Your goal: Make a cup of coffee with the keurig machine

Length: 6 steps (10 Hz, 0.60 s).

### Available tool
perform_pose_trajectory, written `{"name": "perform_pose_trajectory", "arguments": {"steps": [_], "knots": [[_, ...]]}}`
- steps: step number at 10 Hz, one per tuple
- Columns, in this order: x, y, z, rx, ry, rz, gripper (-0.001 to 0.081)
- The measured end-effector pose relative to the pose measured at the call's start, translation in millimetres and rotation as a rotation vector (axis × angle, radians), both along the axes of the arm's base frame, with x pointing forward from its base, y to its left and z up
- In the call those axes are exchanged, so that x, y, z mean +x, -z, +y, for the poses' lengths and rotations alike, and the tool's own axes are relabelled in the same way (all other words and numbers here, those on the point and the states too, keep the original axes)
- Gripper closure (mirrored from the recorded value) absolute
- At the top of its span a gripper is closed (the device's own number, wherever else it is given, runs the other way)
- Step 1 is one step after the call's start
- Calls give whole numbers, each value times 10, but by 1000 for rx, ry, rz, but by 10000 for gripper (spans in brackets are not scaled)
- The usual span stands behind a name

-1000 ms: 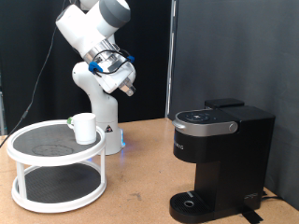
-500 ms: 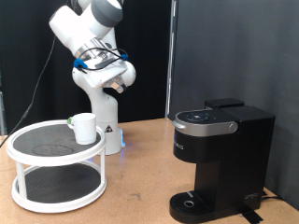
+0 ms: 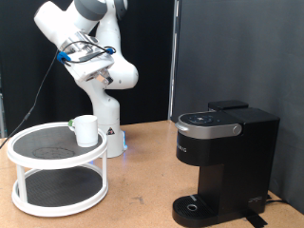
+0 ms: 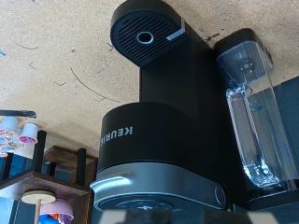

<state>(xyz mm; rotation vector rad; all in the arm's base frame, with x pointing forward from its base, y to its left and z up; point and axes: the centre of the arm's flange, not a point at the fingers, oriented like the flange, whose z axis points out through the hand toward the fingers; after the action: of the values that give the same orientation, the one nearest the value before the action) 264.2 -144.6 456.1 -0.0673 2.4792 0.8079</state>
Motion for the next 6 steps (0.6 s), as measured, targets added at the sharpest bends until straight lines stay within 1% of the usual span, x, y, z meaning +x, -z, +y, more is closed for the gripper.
{"name": "perform_pose_trajectory", "arguments": {"steps": [2, 3, 4, 6], "knots": [[-4, -4, -9, 3, 1, -1, 806], [-32, -2, -27, 10, -8, 9, 806], [-85, -1, -76, 9, -17, 25, 806], [-210, -5, -216, 3, -4, 46, 806]]}}
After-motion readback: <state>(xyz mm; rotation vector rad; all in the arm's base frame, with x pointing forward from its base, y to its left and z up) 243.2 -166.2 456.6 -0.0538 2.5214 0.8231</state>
